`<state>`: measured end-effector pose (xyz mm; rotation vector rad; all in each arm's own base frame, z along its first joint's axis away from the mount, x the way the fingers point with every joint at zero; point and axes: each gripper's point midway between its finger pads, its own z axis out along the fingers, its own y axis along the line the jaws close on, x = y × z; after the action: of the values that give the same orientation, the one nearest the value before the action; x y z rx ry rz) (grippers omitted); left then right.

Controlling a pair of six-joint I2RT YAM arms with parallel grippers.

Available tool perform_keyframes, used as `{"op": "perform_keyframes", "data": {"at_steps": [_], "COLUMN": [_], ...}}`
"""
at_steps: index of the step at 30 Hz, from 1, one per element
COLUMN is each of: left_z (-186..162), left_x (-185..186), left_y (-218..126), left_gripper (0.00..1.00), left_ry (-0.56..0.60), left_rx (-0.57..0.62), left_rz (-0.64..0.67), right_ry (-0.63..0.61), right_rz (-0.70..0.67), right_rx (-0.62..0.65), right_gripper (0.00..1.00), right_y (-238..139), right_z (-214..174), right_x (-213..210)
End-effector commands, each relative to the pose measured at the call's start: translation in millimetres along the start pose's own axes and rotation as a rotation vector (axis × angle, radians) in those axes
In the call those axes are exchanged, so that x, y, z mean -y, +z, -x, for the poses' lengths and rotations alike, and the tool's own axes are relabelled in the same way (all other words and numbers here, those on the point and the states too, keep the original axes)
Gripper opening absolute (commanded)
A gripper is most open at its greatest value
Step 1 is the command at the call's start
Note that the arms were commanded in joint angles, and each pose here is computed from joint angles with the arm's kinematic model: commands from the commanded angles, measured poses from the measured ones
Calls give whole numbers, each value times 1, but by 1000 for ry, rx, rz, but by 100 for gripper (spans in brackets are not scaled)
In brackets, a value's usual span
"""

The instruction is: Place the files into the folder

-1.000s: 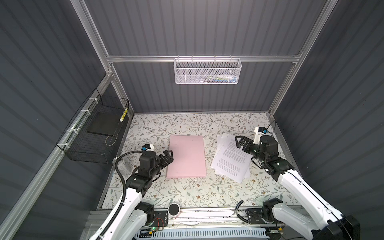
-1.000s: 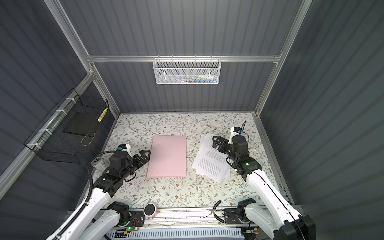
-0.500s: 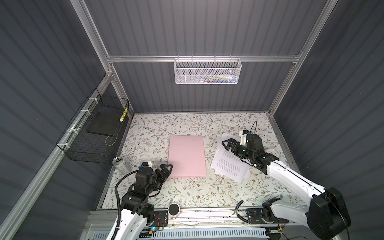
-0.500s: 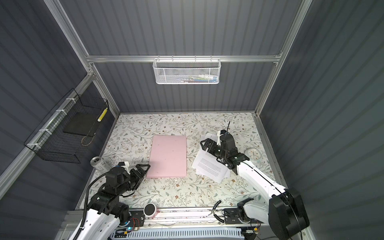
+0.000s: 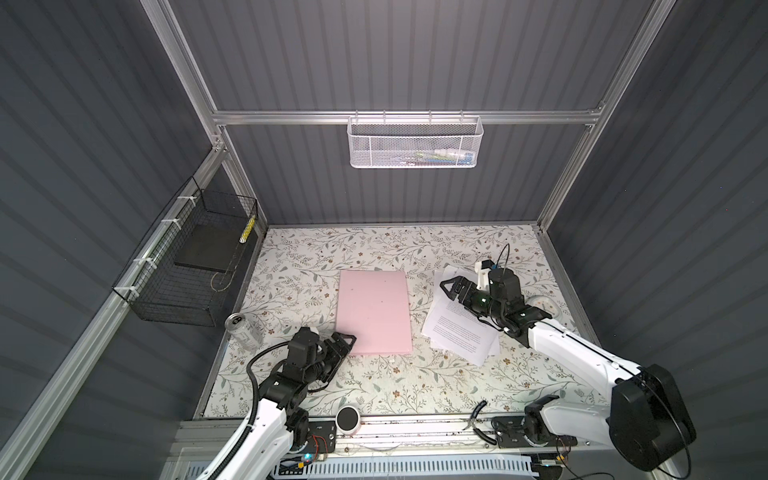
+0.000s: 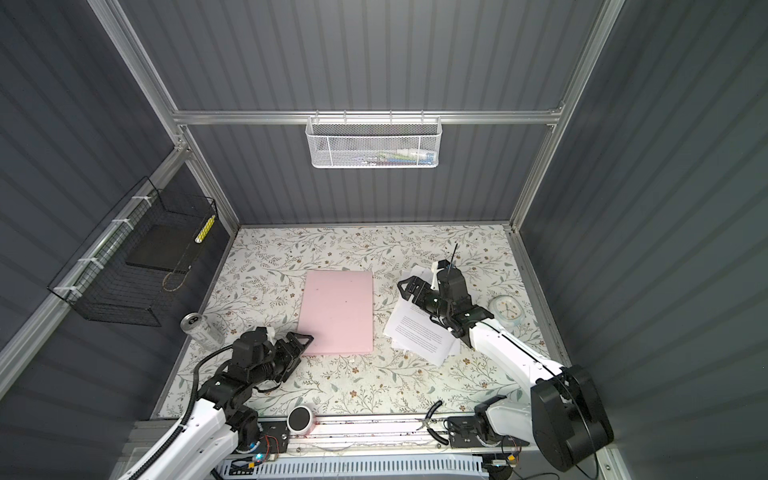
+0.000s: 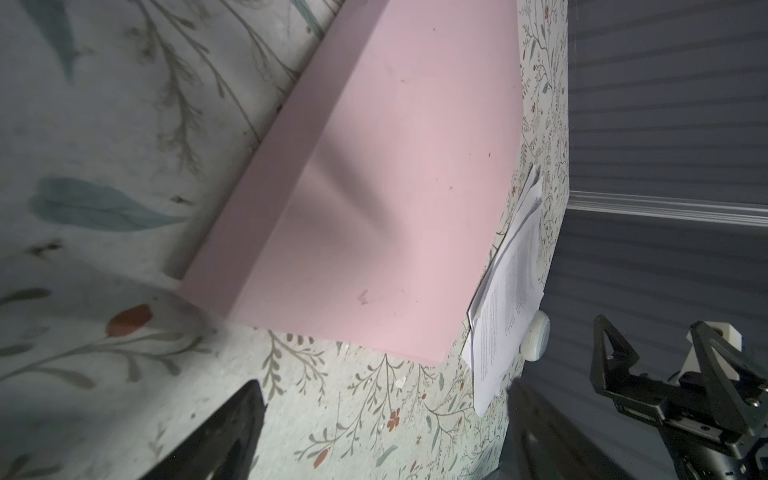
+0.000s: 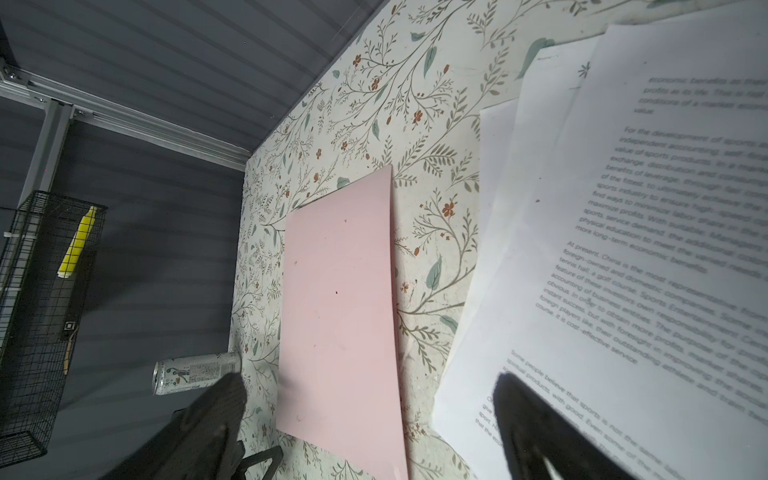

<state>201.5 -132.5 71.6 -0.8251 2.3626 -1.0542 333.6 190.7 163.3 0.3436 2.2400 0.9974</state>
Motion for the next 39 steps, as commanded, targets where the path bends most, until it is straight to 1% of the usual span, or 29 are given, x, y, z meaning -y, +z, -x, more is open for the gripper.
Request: {"op": "perform_keyframes", "data": {"at_steps": [1, 7, 17, 26, 30, 34, 39], "left_z": [-1, -11, -6, 3, 11, 13, 15], "left_x": [8, 6, 4, -1, -1, 8, 6], "left_y": [8, 23, 33, 39, 37, 37, 39], "left_gripper": [91, 90, 87, 85, 85, 84, 81], "left_ry": [21, 48, 62, 51, 40, 64, 56], "left_rx": [21, 19, 74, 142, 191, 197, 210], "left_rz": [-23, 7, 16, -18, -40, -49, -58], "right_ry": [6, 5, 0, -4, 3, 11, 12], "right_rz": [14, 7, 3, 2, 9, 12, 18], "right_rx": [-5, -7, -3, -6, -15, -32, -39], "right_gripper": [95, 94, 95, 95, 95, 95, 95], "right_y": [4, 6, 6, 8, 11, 14, 17], "right_z": [-2, -3, -3, -3, -5, -8, -9], "right_x": [-1, 2, 3, 4, 5, 6, 6]}}
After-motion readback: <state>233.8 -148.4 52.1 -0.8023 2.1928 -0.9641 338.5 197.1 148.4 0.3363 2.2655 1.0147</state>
